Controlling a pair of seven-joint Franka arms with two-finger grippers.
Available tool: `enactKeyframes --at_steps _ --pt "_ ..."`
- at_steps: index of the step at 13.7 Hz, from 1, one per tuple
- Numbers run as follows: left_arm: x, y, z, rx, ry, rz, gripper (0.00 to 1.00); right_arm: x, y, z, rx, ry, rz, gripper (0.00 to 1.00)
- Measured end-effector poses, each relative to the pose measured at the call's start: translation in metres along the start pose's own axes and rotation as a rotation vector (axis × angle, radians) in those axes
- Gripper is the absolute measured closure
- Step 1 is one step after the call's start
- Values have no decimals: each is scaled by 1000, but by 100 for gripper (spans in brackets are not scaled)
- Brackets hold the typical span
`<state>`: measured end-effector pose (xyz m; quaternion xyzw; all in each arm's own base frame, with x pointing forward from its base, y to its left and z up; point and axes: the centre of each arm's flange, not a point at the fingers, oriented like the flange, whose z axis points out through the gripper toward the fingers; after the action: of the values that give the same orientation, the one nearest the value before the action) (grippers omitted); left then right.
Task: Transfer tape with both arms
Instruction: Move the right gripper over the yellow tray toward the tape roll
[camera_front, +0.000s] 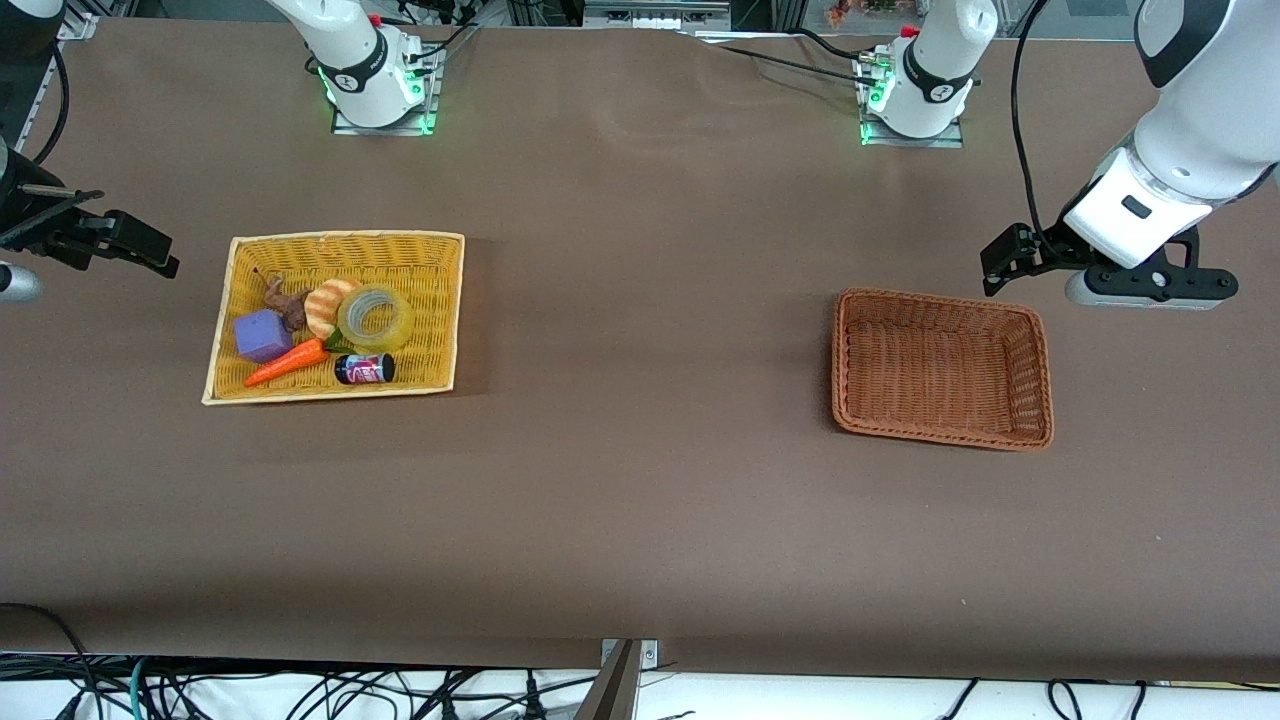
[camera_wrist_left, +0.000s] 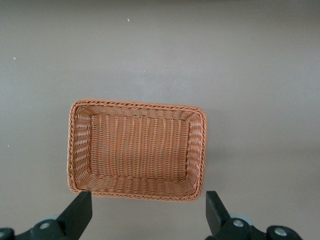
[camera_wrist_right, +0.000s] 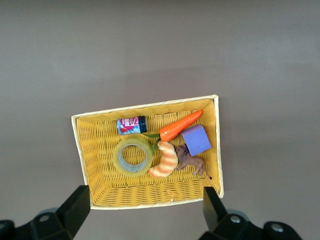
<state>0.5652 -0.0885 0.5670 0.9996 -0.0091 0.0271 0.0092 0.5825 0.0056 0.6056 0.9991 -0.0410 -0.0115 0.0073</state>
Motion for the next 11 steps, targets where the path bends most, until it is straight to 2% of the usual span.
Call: enactKeyframes --at_steps 11 --pt "1 0 2 0 -4 0 0 0 0 0 0 1 1 0"
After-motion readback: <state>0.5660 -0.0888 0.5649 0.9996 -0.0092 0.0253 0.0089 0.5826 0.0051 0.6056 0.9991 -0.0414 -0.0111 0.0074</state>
